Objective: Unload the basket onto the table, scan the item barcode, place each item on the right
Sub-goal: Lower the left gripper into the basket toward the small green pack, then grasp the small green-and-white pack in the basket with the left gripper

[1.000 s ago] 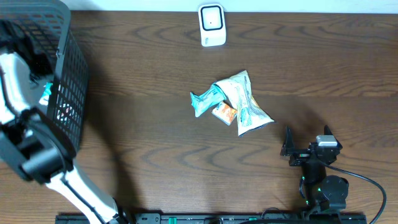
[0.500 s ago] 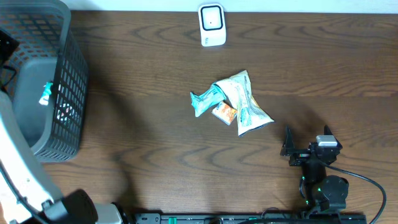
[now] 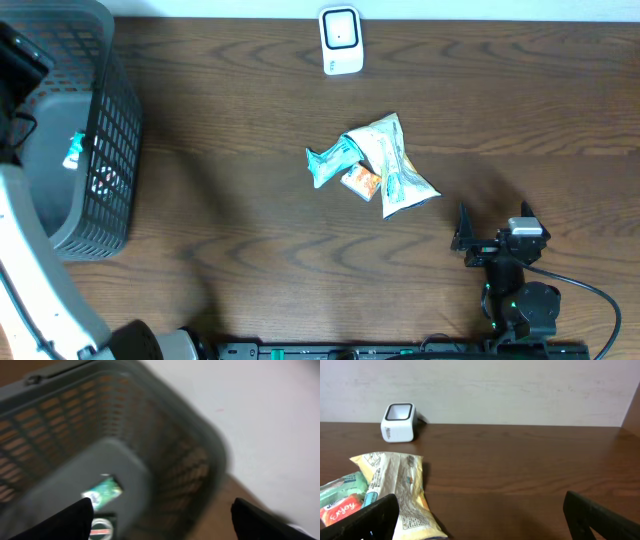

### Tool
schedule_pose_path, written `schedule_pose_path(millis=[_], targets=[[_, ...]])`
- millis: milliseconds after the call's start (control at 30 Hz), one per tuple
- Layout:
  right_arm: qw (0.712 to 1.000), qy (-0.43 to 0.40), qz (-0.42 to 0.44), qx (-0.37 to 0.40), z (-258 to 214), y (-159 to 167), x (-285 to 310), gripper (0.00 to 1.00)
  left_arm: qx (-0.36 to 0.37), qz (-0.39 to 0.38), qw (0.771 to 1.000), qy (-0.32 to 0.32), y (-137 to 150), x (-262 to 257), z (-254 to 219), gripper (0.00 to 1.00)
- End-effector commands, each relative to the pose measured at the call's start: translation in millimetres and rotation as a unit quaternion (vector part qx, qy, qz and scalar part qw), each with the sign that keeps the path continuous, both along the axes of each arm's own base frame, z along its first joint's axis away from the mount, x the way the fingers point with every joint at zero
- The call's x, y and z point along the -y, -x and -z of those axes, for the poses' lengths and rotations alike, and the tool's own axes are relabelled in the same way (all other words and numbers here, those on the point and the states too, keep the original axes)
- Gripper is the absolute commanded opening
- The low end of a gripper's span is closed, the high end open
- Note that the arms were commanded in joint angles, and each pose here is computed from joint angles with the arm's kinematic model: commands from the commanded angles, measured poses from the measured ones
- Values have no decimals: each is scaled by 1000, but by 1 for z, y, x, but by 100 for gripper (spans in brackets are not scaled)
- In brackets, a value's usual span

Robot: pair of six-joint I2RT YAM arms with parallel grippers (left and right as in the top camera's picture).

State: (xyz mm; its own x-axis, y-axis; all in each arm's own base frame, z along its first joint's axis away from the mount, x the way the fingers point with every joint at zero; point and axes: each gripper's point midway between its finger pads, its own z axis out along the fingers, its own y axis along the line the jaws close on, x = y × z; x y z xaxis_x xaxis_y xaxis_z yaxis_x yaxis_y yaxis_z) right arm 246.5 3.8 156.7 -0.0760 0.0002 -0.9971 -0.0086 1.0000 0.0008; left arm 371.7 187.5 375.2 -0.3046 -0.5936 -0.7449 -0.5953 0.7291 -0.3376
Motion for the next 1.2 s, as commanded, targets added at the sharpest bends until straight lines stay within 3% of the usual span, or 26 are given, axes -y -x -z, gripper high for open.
schedule_pose_path(millis=[0,167,367,733,1167], targets=[[1000,6,-1,1,0,0,-1,99,-103,-46,993,-40,-3,-37,56,89],[1000,6,-2,1,0,0,-1,99,-200,-1,978,-51,-23,-50,123,89],[1000,6,-1,1,0,0,-1,99,-303,93,945,-76,-44,-62,205,90],[1000,6,-1,1,0,0,-1,99,-394,154,905,-47,-50,-65,313,89],[1000,6,-1,1,0,0,0,99,-435,180,882,-34,-40,-68,356,83]])
